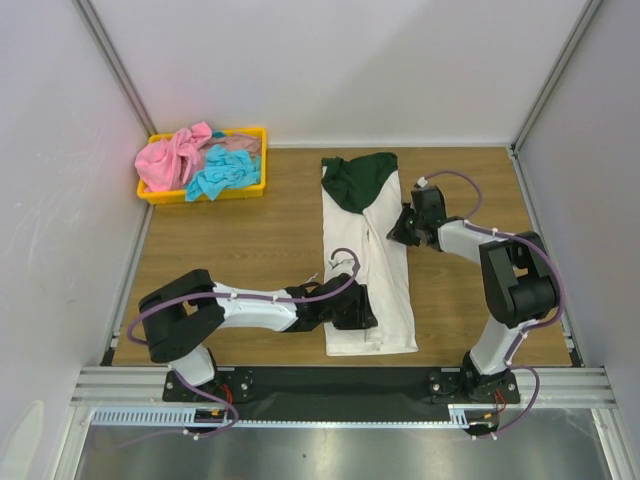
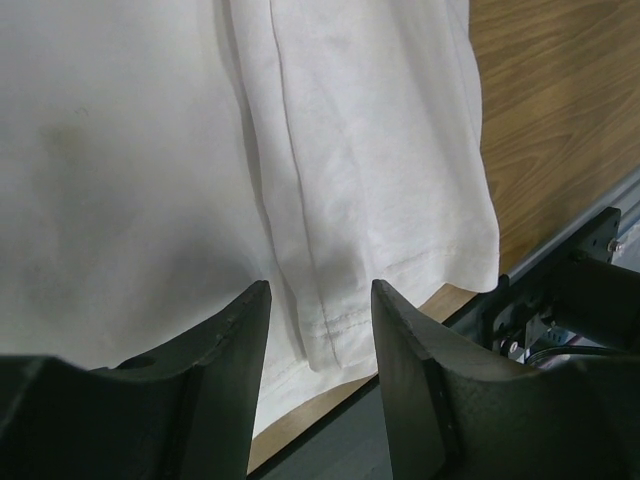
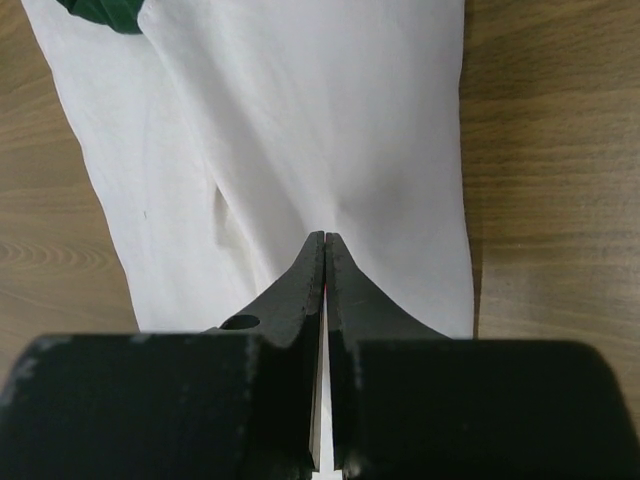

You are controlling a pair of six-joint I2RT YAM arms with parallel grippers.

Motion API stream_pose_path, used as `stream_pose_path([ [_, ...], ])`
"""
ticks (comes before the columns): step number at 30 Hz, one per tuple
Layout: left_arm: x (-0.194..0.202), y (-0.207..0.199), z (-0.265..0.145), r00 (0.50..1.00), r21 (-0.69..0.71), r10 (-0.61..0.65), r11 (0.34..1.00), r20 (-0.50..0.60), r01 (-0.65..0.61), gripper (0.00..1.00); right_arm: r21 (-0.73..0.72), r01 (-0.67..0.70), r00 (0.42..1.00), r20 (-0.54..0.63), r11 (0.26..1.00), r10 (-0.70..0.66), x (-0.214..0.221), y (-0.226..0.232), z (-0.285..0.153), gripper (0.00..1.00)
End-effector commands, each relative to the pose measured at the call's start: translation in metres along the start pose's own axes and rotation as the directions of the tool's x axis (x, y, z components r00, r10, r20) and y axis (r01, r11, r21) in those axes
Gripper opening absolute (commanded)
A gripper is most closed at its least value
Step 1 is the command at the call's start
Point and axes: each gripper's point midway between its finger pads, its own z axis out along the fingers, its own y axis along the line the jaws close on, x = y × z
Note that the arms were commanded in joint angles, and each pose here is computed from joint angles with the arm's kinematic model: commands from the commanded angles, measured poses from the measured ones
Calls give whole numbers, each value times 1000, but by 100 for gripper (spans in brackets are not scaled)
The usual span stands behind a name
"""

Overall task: Fold and stack the t-shirts
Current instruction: Fold the tshirt

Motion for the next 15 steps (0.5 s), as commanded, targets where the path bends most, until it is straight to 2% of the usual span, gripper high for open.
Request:
stream_pose_path([
  [1,-3,-19,1,1000,42,-14,999,3,14,51,-29,19,999,38,999,-18,-4,9,-12,0],
  [8,0,-20,5,1000,52,-23,998,-11,23,51,4,8,1000,-4,1000,-8,13,-6,-5,0],
  [15,0,-23,5,1000,64,-18,998,-13,19,50,-1,10,1000,5,1000,-10,15,-6,3,0],
])
